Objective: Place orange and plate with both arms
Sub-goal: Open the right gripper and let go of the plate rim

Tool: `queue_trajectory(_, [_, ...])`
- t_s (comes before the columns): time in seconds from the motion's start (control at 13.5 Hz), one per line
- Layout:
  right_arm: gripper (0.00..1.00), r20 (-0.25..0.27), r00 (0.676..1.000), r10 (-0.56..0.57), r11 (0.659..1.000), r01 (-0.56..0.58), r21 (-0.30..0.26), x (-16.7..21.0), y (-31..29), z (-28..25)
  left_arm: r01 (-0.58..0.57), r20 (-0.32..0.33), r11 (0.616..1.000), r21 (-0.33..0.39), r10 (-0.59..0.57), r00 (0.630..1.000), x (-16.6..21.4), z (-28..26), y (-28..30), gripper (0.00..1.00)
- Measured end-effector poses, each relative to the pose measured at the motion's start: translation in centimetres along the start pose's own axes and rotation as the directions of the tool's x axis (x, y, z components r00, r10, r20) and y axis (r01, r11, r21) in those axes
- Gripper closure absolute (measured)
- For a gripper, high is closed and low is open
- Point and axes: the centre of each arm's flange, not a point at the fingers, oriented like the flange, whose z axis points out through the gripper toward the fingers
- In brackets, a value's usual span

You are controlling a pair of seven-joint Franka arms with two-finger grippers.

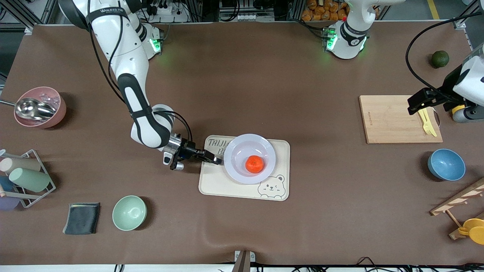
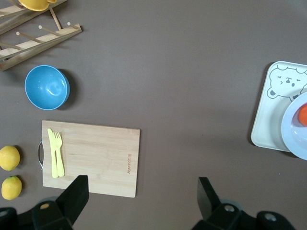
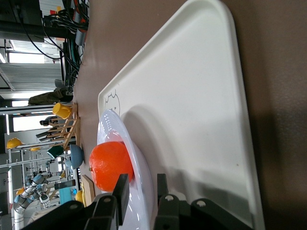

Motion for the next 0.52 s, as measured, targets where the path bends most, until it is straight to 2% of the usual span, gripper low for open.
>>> queue_trajectory(0.22, [0.67, 0.078, 0.996, 0.037, 0.996, -0.03, -0.087, 2.1, -1.9, -2.4, 0.0, -0.002, 1.0, 0.0, 0.0, 1.0, 0.0, -0.1, 0.0, 0.0])
queue_trajectory(0.37, [0.66, 0.141, 0.986, 0.085, 0.99, -0.067, -0.125, 4.3, -4.4, -5.6, 0.001, -0.004, 1.0, 0.0, -0.001, 1.0, -0.1, -0.2, 0.0, 0.0])
queue_trajectory(0.52, [0.49, 0.204, 0.975, 0.085, 0.988, -0.057, -0.144, 6.4, -5.4, -9.5, 0.001, -0.01, 1.0, -0.001, -0.001, 1.0, -0.2, -0.5, -0.1, 0.0])
